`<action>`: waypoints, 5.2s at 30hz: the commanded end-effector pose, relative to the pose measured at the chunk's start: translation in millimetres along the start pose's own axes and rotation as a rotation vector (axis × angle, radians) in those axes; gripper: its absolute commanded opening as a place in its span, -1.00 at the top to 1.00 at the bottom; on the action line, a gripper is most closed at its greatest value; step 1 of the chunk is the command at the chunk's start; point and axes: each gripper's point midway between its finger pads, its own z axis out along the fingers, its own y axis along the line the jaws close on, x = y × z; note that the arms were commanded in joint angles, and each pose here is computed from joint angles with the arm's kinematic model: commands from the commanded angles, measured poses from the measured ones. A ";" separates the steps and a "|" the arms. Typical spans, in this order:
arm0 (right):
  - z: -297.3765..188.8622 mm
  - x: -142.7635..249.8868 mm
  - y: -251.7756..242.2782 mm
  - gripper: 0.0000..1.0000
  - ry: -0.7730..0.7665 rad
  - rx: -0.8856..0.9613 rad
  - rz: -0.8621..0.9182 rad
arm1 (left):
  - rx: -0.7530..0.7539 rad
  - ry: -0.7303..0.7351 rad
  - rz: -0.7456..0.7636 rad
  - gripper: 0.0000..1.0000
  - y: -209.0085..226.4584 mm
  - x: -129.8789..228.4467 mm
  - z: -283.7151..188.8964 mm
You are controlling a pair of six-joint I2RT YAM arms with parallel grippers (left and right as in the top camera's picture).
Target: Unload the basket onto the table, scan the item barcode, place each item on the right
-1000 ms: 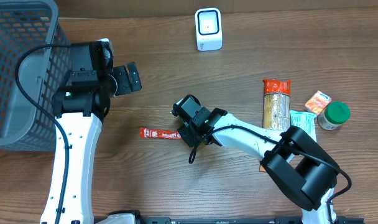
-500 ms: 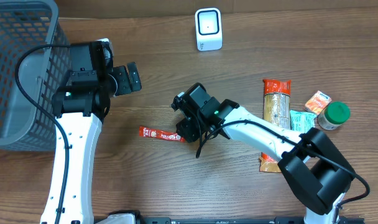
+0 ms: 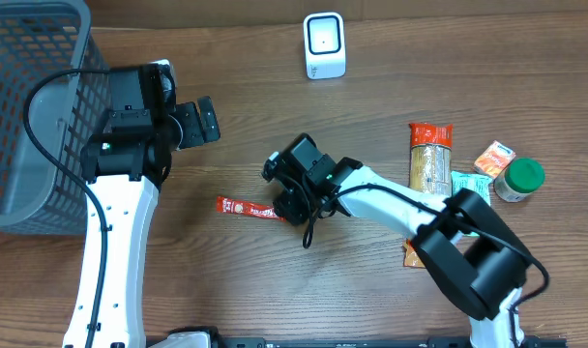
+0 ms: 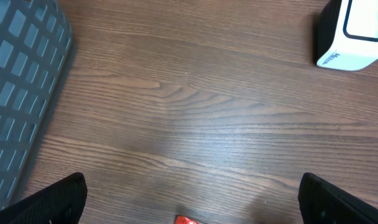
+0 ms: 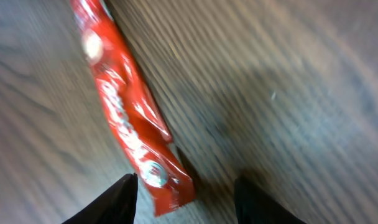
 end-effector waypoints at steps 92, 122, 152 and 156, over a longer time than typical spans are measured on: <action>-373.2 -36.5 61.6 0.93 -0.733 1.414 0.026 | -0.012 0.000 0.013 -1.00 1.5 -1.4 1.5; -487.8 6.7 51.8 0.93 -0.952 1.269 0.234 | -0.012 0.000 0.013 -1.00 1.6 -1.3 1.5; -440.4 -10.7 55.8 0.93 -0.878 0.843 0.086 | -0.013 0.000 0.013 -1.00 1.8 -1.3 1.7; -426.1 -11.3 40.6 0.93 -0.825 0.760 0.112 | -0.013 0.000 0.013 -1.00 1.8 -1.3 1.7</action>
